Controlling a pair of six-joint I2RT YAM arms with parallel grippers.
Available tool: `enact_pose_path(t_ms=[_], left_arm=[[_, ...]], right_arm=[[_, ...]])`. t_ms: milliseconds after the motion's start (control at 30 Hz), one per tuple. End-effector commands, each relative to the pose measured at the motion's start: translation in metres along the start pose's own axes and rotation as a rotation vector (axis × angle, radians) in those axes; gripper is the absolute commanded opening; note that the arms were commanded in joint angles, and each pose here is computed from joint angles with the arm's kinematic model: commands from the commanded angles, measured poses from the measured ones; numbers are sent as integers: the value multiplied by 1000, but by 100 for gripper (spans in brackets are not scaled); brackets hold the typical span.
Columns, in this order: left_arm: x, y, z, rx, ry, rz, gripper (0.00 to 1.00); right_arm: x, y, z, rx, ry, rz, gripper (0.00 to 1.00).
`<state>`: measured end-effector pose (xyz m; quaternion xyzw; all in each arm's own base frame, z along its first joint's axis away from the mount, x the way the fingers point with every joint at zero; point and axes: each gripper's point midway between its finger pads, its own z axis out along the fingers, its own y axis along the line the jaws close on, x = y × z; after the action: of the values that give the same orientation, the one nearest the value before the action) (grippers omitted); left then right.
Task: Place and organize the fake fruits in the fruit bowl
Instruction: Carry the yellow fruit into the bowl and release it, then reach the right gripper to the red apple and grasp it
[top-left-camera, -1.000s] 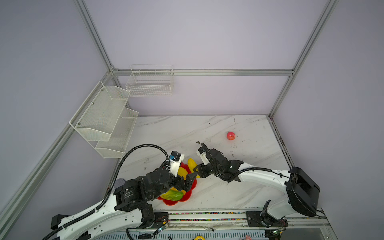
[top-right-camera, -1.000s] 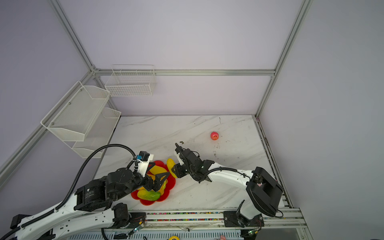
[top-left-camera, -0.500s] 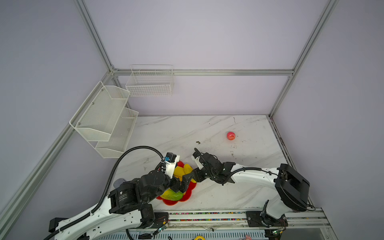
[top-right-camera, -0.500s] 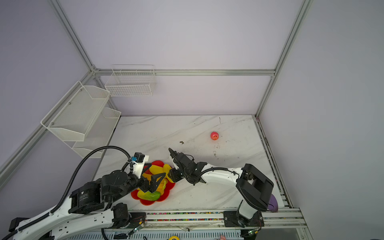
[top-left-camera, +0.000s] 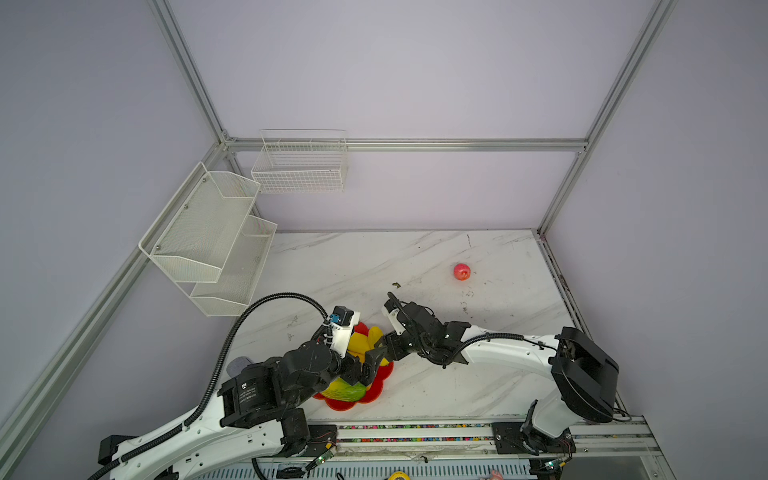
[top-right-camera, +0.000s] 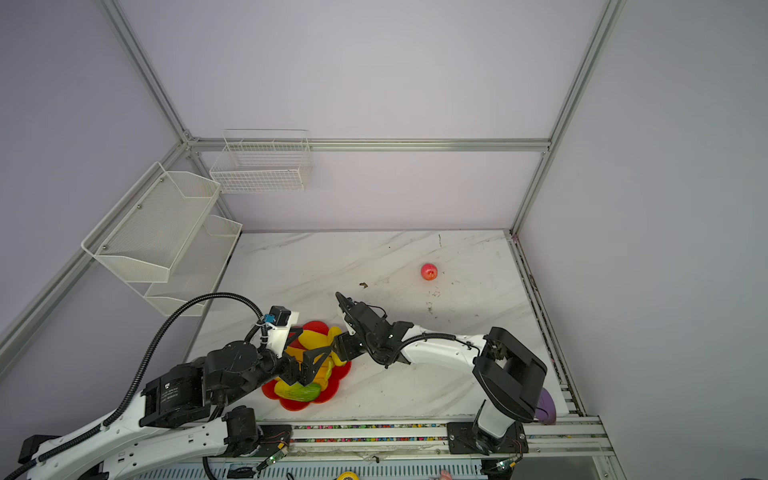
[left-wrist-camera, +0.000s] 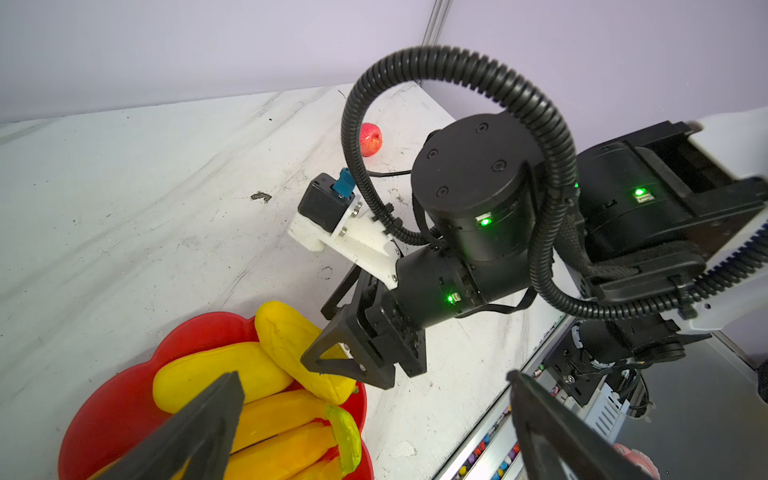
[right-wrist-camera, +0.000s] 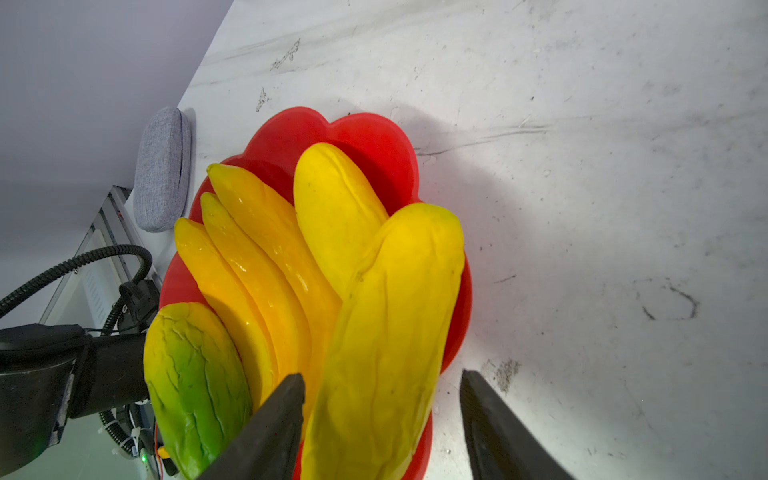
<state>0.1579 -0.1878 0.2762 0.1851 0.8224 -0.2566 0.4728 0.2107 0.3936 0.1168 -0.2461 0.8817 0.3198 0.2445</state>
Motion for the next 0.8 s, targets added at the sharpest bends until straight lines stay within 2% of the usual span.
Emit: enact_pose_path(t_ms=[0,100,200,300,367,467,600,767], left_arm=[[7,5,5,-18,4,-12,100],[8,4,6,-16,7,-12,100],[7,2,6,-5,5,-13,100],[4,-4,7,22,-1,0,100],[2,-7,9,31,-8,10,100],[0,-9,14,24,-7,29,100],[-7,-17,26,37,-28,36,100],[-5,-38,66,60,-1,33,100]], right_arm=[[-14,4,-6,23,-39,-22,66],[-33,-5,-17,93,-94,-13,70],[-65,-40,-39,177,-187,52,75],[-105,-107,-70,288,-291,136,77],[-129,-159,-91,410,-353,179,80],[-150,-228,-106,546,-380,231,80],[-150,-295,-106,730,-362,248,82],[-142,-337,-100,781,-370,274,83]])
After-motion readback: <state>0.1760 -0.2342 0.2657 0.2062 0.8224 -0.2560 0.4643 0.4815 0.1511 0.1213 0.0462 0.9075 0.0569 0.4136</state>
